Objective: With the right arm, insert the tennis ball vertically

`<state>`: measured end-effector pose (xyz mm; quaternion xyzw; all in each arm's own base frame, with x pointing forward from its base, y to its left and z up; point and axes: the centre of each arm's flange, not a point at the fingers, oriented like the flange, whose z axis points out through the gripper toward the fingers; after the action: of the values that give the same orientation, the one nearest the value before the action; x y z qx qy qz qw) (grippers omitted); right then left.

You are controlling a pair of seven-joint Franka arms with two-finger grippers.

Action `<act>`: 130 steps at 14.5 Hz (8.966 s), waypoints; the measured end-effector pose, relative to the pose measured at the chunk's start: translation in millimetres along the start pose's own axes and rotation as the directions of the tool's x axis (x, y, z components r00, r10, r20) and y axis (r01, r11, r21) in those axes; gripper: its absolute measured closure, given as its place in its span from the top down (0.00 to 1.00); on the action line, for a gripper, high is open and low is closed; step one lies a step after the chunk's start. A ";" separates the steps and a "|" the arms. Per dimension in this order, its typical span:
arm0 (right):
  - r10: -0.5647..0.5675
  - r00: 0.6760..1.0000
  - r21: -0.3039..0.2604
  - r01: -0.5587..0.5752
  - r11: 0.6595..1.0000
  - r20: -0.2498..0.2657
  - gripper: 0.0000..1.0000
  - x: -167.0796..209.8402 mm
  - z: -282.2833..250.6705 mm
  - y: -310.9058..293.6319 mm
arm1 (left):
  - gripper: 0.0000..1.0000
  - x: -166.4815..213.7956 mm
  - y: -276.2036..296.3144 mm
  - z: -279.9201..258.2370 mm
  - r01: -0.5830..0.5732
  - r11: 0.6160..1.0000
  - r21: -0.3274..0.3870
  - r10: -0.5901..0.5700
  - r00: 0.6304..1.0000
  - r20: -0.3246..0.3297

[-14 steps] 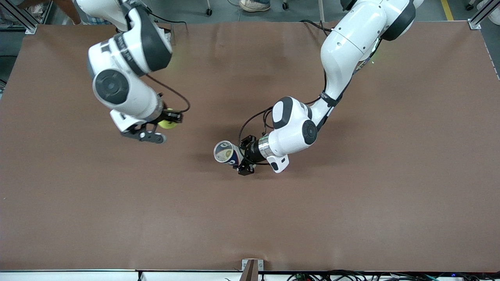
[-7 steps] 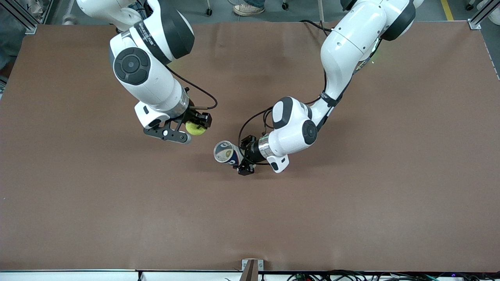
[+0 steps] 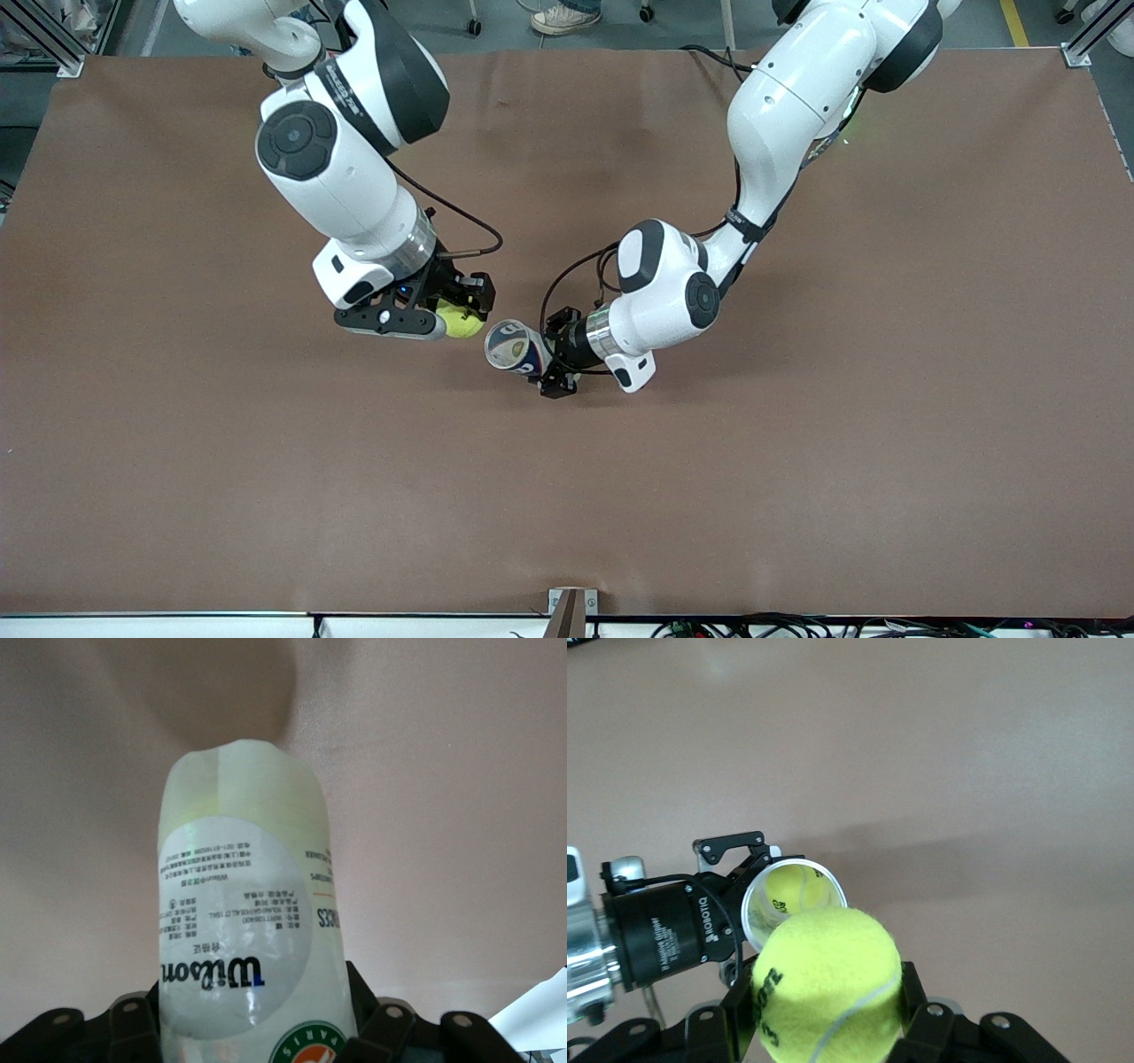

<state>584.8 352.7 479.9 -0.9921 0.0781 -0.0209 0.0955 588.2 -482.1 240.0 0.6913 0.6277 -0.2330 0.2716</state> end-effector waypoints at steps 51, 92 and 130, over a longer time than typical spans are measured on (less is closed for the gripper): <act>-0.048 0.987 -0.170 0.074 0.983 0.152 1.00 -7.5 -150.2 197.0 | 0.73 48.3 9.2 -1.1 0.040 0.995 -0.090 -0.014 0.961 0.277; -0.109 0.989 -0.171 0.091 0.981 -0.102 1.00 38.9 -265.6 335.7 | 1.00 89.1 -22.9 39.8 0.090 0.992 -0.083 -0.062 0.954 0.293; -0.164 0.984 -0.201 0.146 0.969 -0.073 1.00 42.5 -259.1 340.5 | 1.00 163.5 63.0 -266.8 -0.596 0.614 0.517 0.774 0.584 -0.246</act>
<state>560.7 -32.4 669.6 -0.9978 0.0060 -0.0648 -0.0076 662.6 -186.7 335.3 0.9540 0.2900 -0.0580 0.0500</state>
